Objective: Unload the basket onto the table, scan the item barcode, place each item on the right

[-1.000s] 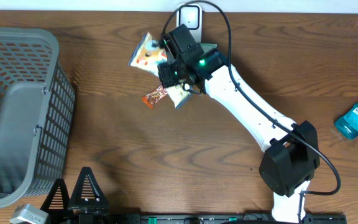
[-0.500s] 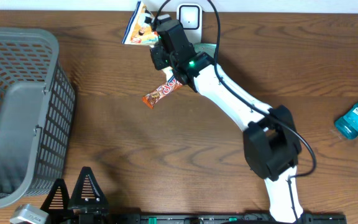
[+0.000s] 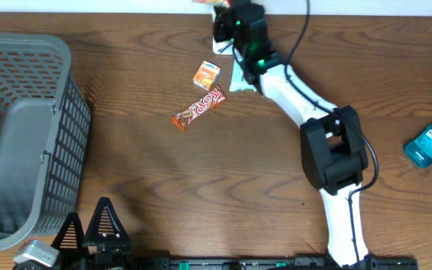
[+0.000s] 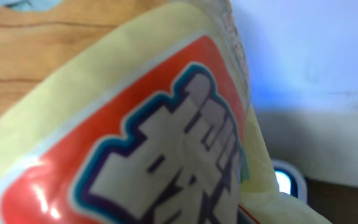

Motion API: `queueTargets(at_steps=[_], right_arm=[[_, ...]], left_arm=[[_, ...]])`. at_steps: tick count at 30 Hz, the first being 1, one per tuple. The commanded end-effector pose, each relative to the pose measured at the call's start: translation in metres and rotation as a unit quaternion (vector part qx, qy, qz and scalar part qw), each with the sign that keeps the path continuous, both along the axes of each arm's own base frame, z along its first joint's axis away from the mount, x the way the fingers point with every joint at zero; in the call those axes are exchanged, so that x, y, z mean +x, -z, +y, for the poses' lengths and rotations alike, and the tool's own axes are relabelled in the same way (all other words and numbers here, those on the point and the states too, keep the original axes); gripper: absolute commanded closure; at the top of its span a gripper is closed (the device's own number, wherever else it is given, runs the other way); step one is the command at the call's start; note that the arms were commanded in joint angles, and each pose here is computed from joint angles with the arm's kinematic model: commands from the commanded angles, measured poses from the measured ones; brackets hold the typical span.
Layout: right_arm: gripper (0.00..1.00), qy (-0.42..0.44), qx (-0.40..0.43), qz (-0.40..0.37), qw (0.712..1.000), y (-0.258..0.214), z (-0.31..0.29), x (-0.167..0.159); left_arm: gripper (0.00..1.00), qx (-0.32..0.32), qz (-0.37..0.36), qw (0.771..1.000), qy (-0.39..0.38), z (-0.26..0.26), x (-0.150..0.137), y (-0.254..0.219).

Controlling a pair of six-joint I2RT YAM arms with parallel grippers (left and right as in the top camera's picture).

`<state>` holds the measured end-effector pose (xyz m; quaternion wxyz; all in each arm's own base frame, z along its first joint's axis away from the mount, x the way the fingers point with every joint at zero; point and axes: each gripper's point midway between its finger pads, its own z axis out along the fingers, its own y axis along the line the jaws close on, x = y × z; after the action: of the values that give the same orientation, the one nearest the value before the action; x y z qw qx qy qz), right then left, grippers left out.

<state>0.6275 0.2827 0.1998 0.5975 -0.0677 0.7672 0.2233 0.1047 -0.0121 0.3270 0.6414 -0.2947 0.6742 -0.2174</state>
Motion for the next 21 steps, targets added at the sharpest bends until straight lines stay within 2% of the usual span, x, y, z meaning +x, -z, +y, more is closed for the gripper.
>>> queueTargets(at_steps=[1,6,15,21], right_arm=[[0.99,-0.027,0.056,0.02,0.998,0.014,0.011,0.013],[0.99,-0.039,0.07,0.028,0.996,0.021,0.026,0.03],[0.99,-0.041,0.069,0.029,0.996,0.018,0.032,0.029],[0.99,-0.024,0.017,0.04,0.999,-0.001,0.017,0.022]], left_arm=[[0.02,0.013,-0.002,1.0,-0.006,0.004,0.004,0.002],[0.02,0.012,-0.003,1.0,-0.025,0.01,0.009,0.003],[0.02,0.005,-0.004,0.999,-0.046,0.015,0.009,0.003],[0.02,0.005,-0.004,0.999,-0.046,0.015,0.009,0.003]])
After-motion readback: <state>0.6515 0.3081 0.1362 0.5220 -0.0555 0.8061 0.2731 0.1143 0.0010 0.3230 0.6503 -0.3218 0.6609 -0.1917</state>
